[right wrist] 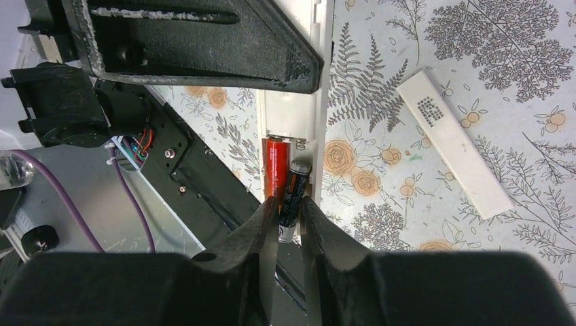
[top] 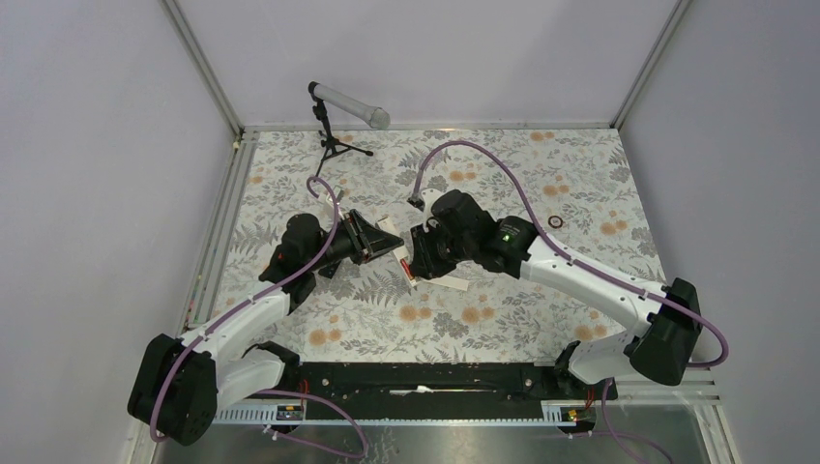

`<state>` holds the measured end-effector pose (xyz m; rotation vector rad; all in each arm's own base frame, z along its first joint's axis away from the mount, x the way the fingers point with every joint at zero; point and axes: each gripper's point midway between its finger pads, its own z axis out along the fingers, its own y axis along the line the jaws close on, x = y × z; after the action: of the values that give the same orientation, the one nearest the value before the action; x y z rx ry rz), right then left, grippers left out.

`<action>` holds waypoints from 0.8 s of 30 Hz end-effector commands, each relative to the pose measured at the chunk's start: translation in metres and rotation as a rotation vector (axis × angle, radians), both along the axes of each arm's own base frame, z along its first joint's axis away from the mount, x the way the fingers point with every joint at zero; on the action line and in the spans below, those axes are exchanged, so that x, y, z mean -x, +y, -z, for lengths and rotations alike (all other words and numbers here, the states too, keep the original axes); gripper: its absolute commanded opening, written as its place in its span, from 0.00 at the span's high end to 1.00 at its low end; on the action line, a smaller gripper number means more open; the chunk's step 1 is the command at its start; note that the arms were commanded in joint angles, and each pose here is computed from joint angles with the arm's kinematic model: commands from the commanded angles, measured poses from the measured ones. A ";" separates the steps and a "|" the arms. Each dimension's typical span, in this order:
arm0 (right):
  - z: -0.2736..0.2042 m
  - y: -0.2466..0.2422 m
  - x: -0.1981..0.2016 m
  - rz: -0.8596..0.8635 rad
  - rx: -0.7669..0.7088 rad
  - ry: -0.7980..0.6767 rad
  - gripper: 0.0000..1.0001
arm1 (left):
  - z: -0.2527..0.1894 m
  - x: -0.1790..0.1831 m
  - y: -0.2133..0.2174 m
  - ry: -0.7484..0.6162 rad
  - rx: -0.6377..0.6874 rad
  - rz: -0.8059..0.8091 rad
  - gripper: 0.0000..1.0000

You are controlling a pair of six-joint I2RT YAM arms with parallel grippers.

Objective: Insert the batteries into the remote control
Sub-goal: Load the battery into the remote control.

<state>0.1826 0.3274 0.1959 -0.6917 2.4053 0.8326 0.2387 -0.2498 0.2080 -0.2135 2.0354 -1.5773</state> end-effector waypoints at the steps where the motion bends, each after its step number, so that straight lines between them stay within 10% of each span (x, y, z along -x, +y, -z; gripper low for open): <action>1: -0.012 0.005 -0.009 0.010 0.001 -0.060 0.75 | -0.028 0.002 -0.003 -0.082 0.059 0.018 1.00; 24: -0.036 0.008 -0.022 0.093 -0.058 -0.108 0.64 | -0.035 0.002 -0.001 -0.076 0.084 0.022 1.00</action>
<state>0.1909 0.3325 0.2039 -0.6443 2.3710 0.8084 0.2387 -0.2498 0.2095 -0.2425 2.0389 -1.5959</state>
